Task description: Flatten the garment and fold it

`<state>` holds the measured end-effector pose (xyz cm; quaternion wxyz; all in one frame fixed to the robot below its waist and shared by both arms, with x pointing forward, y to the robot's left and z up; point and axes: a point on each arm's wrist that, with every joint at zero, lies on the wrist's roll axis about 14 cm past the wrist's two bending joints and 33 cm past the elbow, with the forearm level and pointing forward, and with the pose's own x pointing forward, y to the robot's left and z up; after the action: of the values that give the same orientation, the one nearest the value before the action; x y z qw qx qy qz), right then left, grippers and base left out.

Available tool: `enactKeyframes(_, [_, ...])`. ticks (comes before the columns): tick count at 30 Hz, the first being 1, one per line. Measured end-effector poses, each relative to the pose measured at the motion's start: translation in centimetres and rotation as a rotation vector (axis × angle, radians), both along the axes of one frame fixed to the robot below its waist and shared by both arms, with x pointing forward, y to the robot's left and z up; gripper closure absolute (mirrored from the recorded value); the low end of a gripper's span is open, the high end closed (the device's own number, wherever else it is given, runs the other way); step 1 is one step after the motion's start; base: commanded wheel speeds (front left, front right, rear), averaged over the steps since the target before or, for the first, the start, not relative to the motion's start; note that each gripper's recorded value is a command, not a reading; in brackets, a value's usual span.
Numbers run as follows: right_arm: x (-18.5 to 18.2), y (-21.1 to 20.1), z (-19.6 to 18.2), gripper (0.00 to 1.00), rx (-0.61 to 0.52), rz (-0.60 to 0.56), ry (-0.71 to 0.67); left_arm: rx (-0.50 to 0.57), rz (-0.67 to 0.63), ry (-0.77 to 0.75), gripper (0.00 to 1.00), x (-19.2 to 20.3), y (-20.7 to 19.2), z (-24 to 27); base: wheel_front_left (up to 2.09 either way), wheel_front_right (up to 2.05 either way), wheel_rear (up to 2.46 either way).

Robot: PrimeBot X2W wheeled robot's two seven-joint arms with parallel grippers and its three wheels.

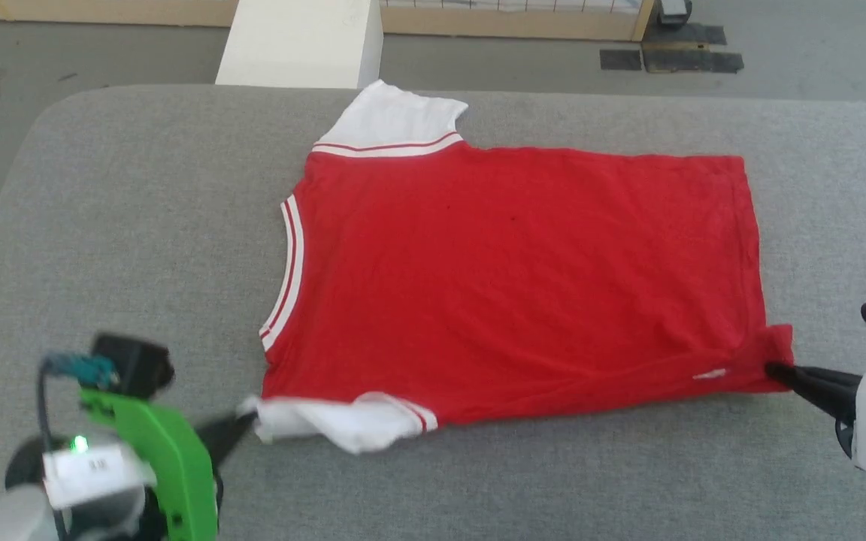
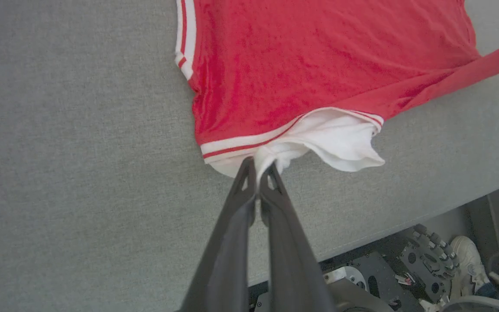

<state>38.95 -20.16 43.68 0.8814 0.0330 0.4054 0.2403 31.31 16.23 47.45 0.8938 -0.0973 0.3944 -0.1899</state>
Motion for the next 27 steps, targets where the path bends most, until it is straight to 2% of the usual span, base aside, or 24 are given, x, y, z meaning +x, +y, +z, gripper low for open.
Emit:
enactKeyframes(5, [0.9, 0.2, 0.3, 1.00, 0.020, -0.023, -0.024, -0.031, 0.051, -0.176, 1.00, 5.4, 0.0, 3.1, 0.00, 0.00, 0.00])
enactKeyframes(11, [1.6, 0.4, 0.3, 1.00, 0.016, -0.034, -0.044, -0.028, 0.037, -0.272, 1.00, 9.4, -0.9, 4.3, 0.00, 0.00, 0.00])
enactKeyframes(16, [2.2, 0.1, -0.6, 1.00, -0.024, -0.045, -0.038, -0.019, 0.032, -0.284, 1.00, 12.2, -1.4, 3.7, 0.00, 0.00, 0.00])
enactKeyframes(27, [4.4, -0.1, -2.7, 1.00, -0.099, -0.057, -0.005, 0.150, 0.013, -0.185, 1.00, 15.9, 0.1, -2.0, 0.00, 0.00, 0.00])
